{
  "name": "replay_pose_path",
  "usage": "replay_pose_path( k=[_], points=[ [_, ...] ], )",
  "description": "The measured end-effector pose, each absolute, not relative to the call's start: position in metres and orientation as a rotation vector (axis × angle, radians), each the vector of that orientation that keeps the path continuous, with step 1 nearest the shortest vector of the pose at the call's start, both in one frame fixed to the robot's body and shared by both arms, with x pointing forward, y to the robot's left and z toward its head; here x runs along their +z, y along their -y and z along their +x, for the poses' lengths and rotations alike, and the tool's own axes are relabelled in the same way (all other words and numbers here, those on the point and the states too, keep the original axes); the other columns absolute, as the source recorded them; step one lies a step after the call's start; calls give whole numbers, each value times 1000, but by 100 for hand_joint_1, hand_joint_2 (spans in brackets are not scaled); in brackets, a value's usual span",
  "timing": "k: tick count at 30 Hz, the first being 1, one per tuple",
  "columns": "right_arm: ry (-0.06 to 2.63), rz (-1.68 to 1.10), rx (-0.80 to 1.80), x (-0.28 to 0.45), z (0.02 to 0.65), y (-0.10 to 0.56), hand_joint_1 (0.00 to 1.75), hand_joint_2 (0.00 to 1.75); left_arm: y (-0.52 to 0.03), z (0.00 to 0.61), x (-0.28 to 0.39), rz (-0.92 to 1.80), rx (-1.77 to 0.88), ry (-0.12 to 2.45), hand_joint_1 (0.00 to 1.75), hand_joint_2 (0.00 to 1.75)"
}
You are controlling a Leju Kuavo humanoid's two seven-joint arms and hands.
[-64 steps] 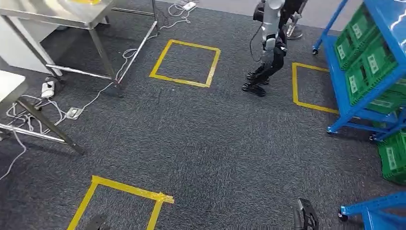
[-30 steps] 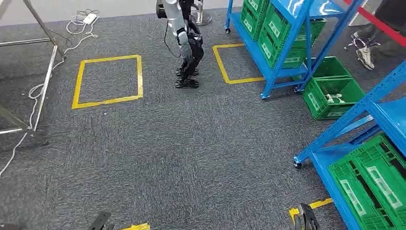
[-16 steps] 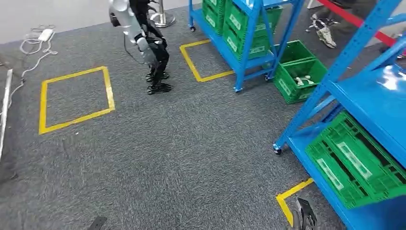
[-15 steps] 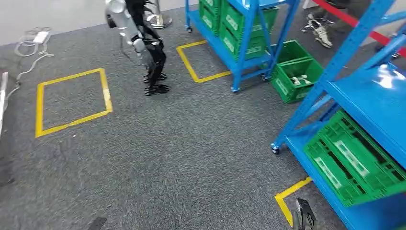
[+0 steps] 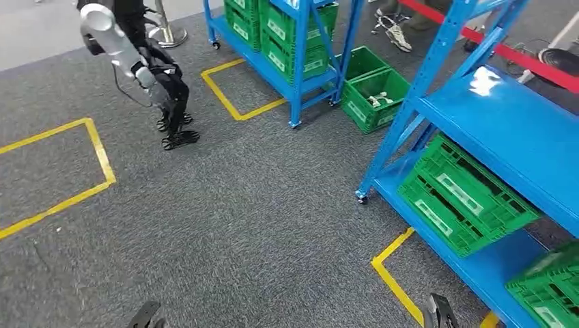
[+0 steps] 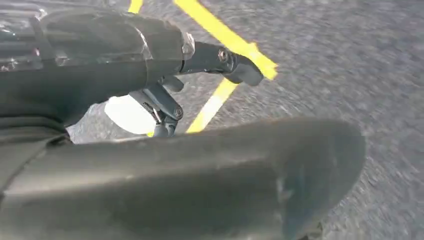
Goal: Take the parts from the cabinet and place them on the table.
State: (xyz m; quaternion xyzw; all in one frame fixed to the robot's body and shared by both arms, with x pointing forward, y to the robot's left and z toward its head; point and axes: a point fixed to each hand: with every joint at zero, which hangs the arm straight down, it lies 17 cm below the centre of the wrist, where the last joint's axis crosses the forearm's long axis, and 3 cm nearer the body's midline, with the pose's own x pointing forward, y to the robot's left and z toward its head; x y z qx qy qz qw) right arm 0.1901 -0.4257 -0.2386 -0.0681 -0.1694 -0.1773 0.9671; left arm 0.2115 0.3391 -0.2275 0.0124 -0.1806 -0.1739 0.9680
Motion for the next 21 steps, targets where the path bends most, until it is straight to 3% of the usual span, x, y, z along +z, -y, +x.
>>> replay_pose_path(
  k=[21],
  points=[
    [321, -163, -332, -239, 187, 431, 0, 0, -351, 207, -229, 57, -379, 351, 0, 0]
  ],
)
